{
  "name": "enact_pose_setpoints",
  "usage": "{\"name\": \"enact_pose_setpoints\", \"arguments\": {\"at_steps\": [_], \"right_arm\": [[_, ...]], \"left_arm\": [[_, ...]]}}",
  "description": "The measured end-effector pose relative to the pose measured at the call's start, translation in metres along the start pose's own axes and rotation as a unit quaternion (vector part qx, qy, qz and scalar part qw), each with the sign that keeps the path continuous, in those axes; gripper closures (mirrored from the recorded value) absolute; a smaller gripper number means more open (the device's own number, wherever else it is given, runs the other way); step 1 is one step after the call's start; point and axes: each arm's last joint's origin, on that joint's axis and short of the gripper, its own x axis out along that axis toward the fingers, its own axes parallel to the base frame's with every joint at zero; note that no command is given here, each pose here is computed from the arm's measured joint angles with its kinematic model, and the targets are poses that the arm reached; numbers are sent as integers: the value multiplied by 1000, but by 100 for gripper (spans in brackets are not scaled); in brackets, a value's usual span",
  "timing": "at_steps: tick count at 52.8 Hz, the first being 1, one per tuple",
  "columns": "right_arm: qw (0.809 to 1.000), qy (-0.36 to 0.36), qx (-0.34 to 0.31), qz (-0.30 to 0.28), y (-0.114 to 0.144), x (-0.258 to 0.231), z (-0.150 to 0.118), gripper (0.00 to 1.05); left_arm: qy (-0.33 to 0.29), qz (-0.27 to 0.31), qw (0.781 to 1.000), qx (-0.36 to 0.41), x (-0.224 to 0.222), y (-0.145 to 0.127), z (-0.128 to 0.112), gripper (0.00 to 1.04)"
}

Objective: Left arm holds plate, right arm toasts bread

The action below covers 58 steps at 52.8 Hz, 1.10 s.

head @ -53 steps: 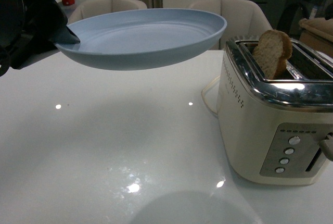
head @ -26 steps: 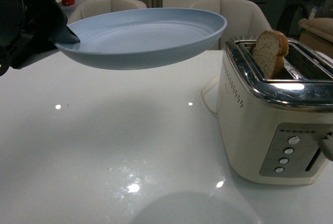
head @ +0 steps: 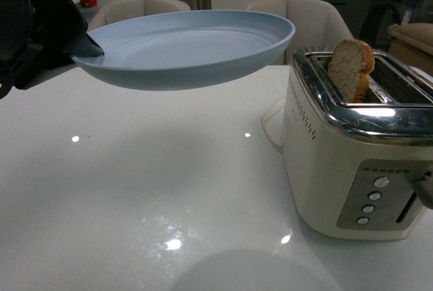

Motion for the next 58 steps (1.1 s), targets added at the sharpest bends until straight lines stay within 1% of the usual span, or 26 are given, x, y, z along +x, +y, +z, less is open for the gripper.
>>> {"name": "enact_pose_setpoints", "arguments": {"at_steps": [9,10,13,16,17,19,20,24,26,29,31,33,36,37,38,58], "right_arm": [[1000,-15,-12,4,-2,-18,0,6],[1000,-28,-11,9,-2,-20,1,7],[994,-98,-7,44,-7,-26,-1,18],[991,-122,-9,59,-12,-32,-8,26],[990,-124,-10,60,-13,-33,-10,28],[990,-125,-12,64,-18,-36,-19,36],[990,-124,-15,68,-23,-38,-24,41],[991,-123,-17,56,-30,-39,-35,54],[991,-120,-17,57,-30,-39,-42,63],[991,-118,-21,64,-30,-40,-50,74],[991,-118,-22,66,-30,-41,-53,80],[991,-118,-22,66,-31,-42,-58,89],[990,-120,-22,66,-31,-43,-61,96],[990,-122,-22,66,-31,-44,-63,101],[990,-124,-24,66,-31,-45,-64,103],[990,-122,-23,66,-34,-51,-86,103]], "left_arm": [[0,0,1000,0,0,0,0,102],[0,0,1000,0,0,0,0,102],[0,0,1000,0,0,0,0,102],[0,0,1000,0,0,0,0,102],[0,0,1000,0,0,0,0,102],[0,0,1000,0,0,0,0,102],[0,0,1000,0,0,0,0,102],[0,0,1000,0,0,0,0,102],[0,0,1000,0,0,0,0,102],[1,-1,1000,1,0,-1,-1,102],[1,-1,1000,1,0,-1,-1,102],[1,-1,1000,1,0,-1,-1,102],[1,-1,1000,1,0,-1,-1,102],[1,-1,1000,1,0,-1,-1,102],[1,-1,1000,1,0,-1,-1,102],[1,-1,1000,1,0,-1,-1,102]]}}
